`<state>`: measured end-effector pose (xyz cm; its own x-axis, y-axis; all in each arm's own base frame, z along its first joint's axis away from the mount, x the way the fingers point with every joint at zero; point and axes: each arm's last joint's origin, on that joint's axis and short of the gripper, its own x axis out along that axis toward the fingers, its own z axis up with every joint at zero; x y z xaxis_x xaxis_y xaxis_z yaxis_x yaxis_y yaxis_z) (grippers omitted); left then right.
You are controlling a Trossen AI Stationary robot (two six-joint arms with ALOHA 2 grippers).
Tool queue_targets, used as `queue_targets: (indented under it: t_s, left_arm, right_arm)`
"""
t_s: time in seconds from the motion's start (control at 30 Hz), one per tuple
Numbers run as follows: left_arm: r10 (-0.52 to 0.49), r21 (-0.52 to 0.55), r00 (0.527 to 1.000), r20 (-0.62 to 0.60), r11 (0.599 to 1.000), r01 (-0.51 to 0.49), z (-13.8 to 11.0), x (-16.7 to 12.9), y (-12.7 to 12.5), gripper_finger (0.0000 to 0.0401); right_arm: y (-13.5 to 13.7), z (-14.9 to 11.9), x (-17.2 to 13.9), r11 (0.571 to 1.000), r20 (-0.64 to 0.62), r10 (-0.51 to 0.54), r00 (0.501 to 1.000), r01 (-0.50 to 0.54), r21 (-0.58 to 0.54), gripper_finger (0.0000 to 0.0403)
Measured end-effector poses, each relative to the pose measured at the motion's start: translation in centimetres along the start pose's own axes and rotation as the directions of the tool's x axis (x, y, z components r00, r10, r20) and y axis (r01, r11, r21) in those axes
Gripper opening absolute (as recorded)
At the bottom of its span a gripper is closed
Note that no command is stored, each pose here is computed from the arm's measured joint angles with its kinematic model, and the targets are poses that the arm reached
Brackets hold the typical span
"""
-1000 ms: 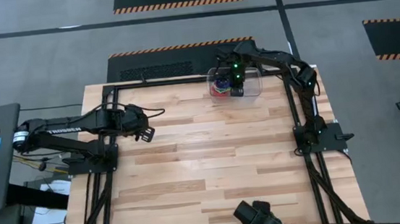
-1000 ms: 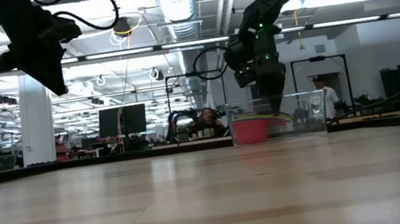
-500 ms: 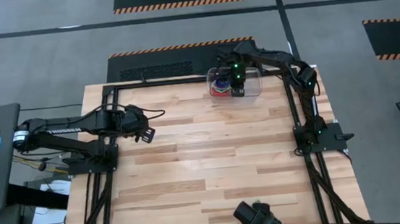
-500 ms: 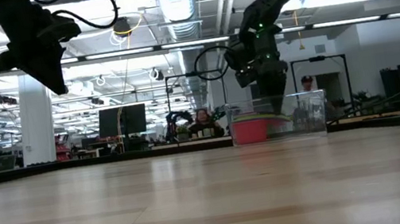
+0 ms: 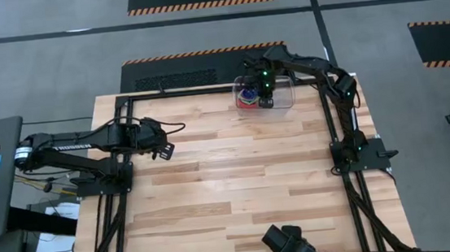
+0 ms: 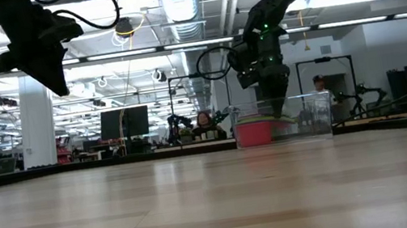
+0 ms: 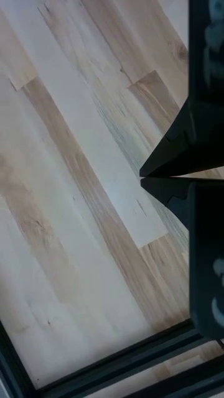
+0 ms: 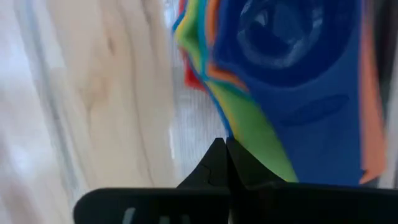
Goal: Nest measuring cups in basket
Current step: Adjust the stacked measuring cups in the transparent bin, then return to Home Position
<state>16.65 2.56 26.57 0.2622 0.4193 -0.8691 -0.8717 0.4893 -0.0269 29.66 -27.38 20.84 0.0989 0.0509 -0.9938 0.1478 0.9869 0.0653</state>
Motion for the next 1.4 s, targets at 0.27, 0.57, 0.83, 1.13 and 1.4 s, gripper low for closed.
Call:
queue_targets:
  t_s: [0.27, 0.57, 0.83, 1.13, 1.4]
  left_arm:
    - [0.000, 0.000, 1.000, 0.000, 1.000, 0.000, 0.0, 0.0, 0.0, 0.0000]
    - [0.000, 0.000, 1.000, 0.000, 1.000, 0.000, 0.0, 0.0, 0.0, 0.0000]
    - [0.001, -0.016, 1.000, 0.000, 1.000, -0.001, 0.0, 0.0, 0.0, 0.0000]
    - [0.000, -0.017, 1.000, -0.001, 1.000, 0.000, 0.0, 0.0, 0.0, 0.0000]
    - [-0.004, -0.018, 1.000, 0.004, 1.000, 0.004, 0.0, 0.0, -0.1, 0.0000]
  right_arm:
    - [-0.4, 0.2, 0.0, 0.999, 0.028, -0.035, 0.999, 0.035, 0.016, 0.0000]
    - [0.0, 0.3, 0.0, 1.000, 0.016, -0.022, 1.000, 0.022, -0.017, 0.0000]
    - [-1.2, 0.2, -0.1, 0.992, 0.030, -0.120, 0.992, 0.119, 0.030, 0.0000]
    - [-0.2, -0.2, 0.0, 0.998, -0.050, -0.061, 0.997, 0.062, 0.031, 0.0001]
    - [1.2, 0.5, -3.5, 0.997, -0.092, -0.034, 0.995, 0.040, 0.065, 0.0003]
